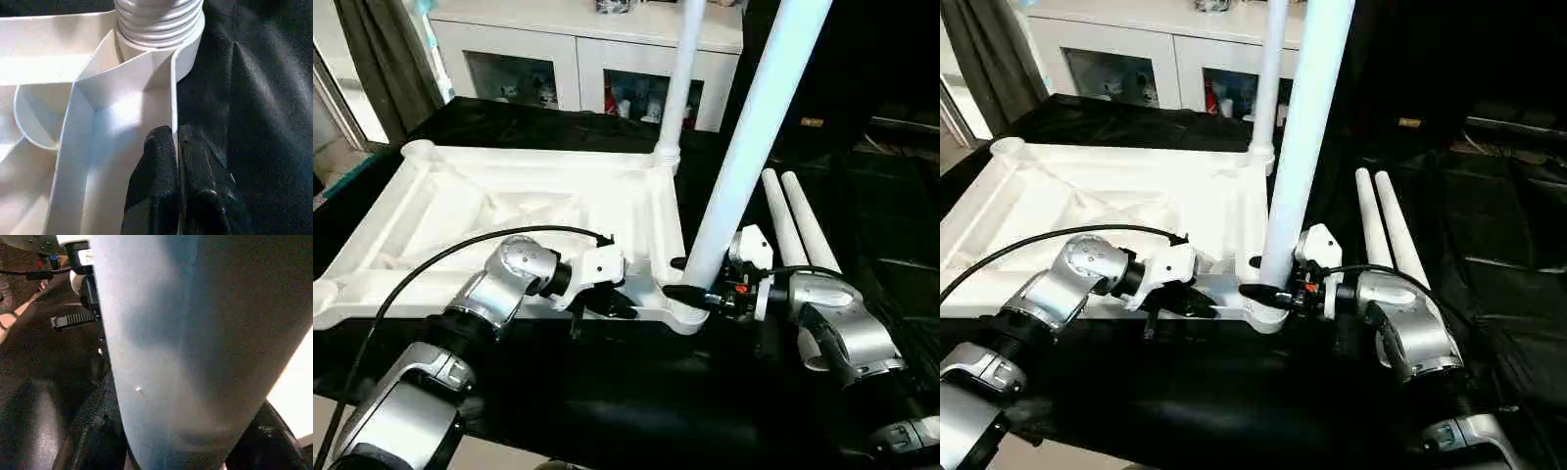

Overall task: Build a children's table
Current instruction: Insert table leg to table base

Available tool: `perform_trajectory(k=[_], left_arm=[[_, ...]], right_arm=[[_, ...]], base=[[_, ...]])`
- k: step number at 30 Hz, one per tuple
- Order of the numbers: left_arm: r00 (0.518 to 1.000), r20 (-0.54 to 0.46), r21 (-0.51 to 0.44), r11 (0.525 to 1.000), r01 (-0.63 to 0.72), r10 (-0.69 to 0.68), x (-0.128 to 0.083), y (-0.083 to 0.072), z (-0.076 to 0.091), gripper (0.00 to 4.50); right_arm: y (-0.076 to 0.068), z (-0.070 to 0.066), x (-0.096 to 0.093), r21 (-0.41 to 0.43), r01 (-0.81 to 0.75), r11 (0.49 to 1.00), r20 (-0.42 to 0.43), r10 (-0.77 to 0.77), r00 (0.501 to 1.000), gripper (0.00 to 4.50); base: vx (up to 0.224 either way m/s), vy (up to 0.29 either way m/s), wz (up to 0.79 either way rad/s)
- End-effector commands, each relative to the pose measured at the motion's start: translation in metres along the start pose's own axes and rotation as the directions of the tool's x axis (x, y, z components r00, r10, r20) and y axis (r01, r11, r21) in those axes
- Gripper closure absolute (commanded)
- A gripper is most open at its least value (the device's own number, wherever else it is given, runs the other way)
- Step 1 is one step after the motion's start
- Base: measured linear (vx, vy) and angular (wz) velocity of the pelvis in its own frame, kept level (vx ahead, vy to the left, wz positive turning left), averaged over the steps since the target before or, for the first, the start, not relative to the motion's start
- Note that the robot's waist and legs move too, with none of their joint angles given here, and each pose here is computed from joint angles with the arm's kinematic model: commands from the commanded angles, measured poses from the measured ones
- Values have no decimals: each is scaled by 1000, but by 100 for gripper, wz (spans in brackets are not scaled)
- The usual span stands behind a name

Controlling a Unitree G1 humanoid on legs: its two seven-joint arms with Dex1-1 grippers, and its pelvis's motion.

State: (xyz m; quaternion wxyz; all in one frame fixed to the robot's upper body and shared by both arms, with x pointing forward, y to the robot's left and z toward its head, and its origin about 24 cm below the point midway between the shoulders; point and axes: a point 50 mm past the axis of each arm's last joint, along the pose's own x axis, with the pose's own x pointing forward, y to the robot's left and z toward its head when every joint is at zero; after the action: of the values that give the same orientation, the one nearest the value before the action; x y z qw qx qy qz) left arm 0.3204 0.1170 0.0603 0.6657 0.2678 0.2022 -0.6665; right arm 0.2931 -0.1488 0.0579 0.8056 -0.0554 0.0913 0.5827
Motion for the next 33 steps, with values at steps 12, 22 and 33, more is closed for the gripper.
perform_trajectory(k=[12,22,33], left_arm=[[990,-38,-80,988,-135,133,-8,13,-4,450],[890,-140,-300,838,-456,434,0,40,0,450],[819,-211,-369,733,-572,533,43,43,21,450]], right_arm=[[-14,-53,-1,103,329,939,-215,-302,929,259],[-34,-68,24,277,764,583,-325,-691,645,259],[-34,-60,63,281,860,426,-417,-753,510,259]], base=[[0,0,0],[0,0,0],[0,0,0]])
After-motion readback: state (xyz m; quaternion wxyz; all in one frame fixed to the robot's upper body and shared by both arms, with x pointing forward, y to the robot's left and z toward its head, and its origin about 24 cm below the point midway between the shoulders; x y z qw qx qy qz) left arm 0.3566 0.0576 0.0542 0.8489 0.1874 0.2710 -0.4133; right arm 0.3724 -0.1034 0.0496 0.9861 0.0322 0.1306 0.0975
